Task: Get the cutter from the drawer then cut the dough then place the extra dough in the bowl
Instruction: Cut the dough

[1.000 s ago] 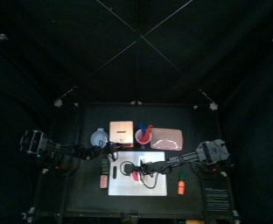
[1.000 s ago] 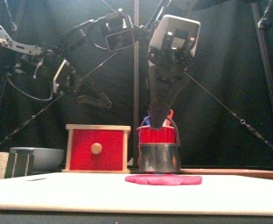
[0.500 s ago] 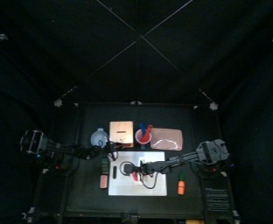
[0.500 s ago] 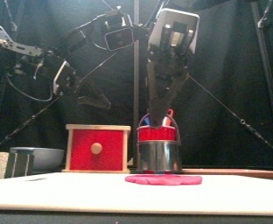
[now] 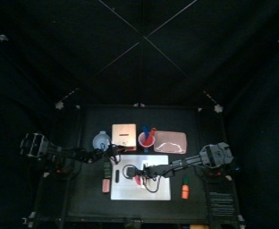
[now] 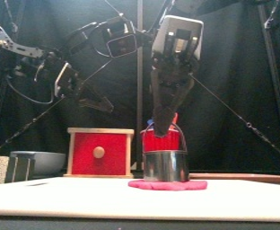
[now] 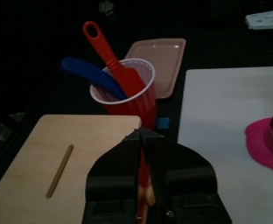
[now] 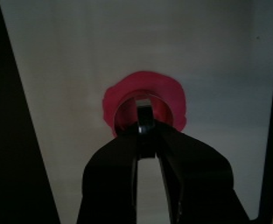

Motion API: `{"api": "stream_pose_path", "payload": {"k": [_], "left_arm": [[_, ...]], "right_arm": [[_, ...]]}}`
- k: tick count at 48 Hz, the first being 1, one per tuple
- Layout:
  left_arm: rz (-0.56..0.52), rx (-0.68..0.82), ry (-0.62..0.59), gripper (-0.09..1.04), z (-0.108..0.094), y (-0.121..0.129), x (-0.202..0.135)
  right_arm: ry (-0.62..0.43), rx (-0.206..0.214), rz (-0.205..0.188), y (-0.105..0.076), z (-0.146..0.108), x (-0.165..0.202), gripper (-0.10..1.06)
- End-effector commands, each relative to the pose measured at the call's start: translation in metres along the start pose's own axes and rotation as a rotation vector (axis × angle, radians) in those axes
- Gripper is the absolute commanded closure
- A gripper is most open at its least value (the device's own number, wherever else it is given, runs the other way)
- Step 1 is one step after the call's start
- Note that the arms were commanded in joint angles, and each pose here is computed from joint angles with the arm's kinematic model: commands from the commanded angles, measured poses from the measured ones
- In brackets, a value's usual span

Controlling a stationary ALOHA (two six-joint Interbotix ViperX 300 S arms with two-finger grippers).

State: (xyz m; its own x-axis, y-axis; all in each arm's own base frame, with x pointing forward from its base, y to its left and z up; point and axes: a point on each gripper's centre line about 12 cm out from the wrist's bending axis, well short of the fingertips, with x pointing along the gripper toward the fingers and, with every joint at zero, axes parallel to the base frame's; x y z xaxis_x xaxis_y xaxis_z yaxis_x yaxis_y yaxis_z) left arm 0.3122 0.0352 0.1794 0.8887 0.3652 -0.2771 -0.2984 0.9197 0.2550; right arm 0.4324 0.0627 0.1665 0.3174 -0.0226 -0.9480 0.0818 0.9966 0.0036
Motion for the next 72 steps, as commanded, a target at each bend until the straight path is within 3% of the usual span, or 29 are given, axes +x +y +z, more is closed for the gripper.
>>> {"api": "stream_pose_path", "payload": {"k": [1, 9, 21, 30, 34, 38, 47, 52, 59, 64, 69, 72], "left_arm": [[0.010, -0.011, -0.033, 0.46, 0.009, 0.002, -0.001], [0.007, -0.008, -0.036, 0.46, 0.010, 0.002, -0.002], [-0.018, -0.045, -0.069, 0.45, 0.017, -0.003, -0.013], [-0.100, -0.110, -0.115, 0.46, 0.022, -0.024, -0.023], [-0.146, -0.118, -0.147, 0.46, 0.024, -0.036, -0.024], [-0.181, -0.130, -0.183, 0.46, 0.022, -0.048, -0.023], [-0.261, -0.186, -0.233, 0.46, 0.005, -0.074, -0.008], [-0.326, -0.225, -0.247, 0.46, 0.002, -0.089, 0.002], [-0.398, -0.202, -0.270, 0.46, 0.005, -0.103, 0.007], [-0.417, -0.185, -0.298, 0.46, 0.013, -0.106, 0.006], [-0.407, -0.194, -0.244, 0.46, 0.008, -0.104, 0.008], [-0.402, -0.211, -0.200, 0.45, 0.007, -0.106, 0.010]], "right_arm": [[-0.052, 0.014, 0.011, -0.002, 0.011, -0.017, 0.24], [-0.098, -0.005, 0.007, 0.000, 0.019, -0.027, 0.06], [-0.262, -0.003, 0.022, -0.004, 0.017, -0.053, 0.05], [-0.410, 0.001, 0.064, -0.013, -0.018, -0.061, 0.05], [-0.497, -0.010, 0.104, -0.015, -0.037, -0.065, 0.05], [-0.602, 0.001, 0.173, -0.016, -0.055, -0.066, 0.05], [-0.808, 0.142, 0.273, -0.045, -0.102, -0.059, 0.05], [-0.916, 0.143, 0.311, -0.049, -0.116, -0.060, 0.05], [-0.902, 0.118, 0.308, -0.049, -0.117, -0.057, 0.05], [-0.837, 0.124, 0.272, -0.051, -0.110, -0.056, 0.05], [-0.802, 0.114, 0.245, -0.051, -0.100, -0.060, 0.05], [-0.823, 0.098, 0.257, -0.047, -0.097, -0.062, 0.05]]}}
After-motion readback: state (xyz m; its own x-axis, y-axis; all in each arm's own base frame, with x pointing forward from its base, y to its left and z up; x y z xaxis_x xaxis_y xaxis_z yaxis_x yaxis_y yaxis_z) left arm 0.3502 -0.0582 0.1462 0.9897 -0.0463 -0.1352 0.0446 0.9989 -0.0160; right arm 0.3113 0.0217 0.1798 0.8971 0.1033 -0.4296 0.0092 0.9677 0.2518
